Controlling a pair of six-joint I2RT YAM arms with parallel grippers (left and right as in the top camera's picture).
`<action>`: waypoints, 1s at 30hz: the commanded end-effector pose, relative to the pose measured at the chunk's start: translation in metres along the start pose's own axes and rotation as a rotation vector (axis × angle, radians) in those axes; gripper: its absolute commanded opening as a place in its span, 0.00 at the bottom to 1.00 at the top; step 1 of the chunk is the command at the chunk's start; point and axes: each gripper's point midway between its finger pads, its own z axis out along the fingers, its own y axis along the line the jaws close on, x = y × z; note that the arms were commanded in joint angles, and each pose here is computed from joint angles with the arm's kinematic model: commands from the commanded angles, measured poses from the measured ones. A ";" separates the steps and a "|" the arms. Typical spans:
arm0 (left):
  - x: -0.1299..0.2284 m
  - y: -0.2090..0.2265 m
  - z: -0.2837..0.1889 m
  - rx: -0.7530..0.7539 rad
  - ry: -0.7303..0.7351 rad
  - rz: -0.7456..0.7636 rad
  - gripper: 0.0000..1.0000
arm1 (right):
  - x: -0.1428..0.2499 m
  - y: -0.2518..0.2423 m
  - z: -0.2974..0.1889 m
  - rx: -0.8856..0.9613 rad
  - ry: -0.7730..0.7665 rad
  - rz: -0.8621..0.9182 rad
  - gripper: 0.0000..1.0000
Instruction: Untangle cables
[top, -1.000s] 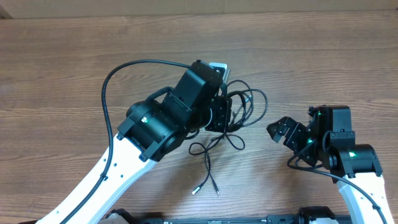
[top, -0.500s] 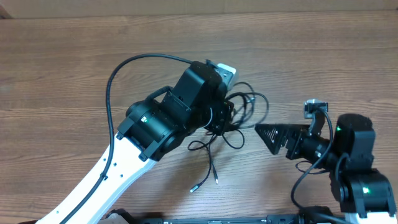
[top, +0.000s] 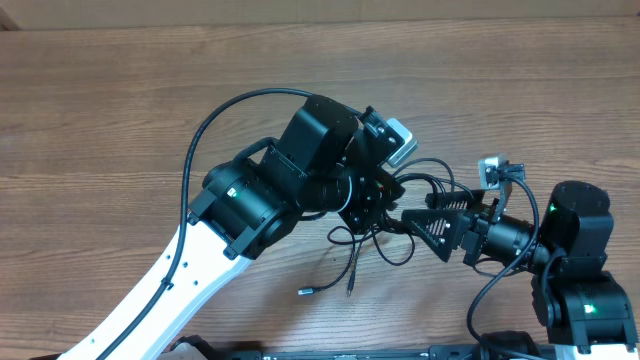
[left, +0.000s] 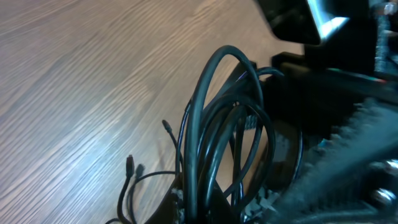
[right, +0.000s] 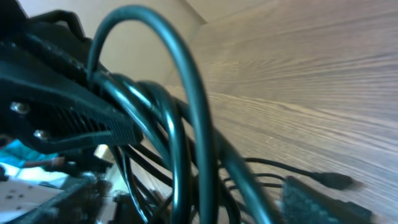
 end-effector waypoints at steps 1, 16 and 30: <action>-0.013 -0.020 -0.015 0.077 -0.051 0.072 0.04 | 0.002 0.009 -0.002 -0.047 0.010 -0.010 0.78; -0.004 -0.005 -0.014 -0.008 -0.016 0.047 1.00 | 0.001 -0.006 -0.001 0.034 -0.008 0.009 0.04; 0.017 0.014 -0.016 -0.118 0.048 -0.253 0.99 | -0.013 -0.017 -0.003 0.105 -0.077 0.129 0.04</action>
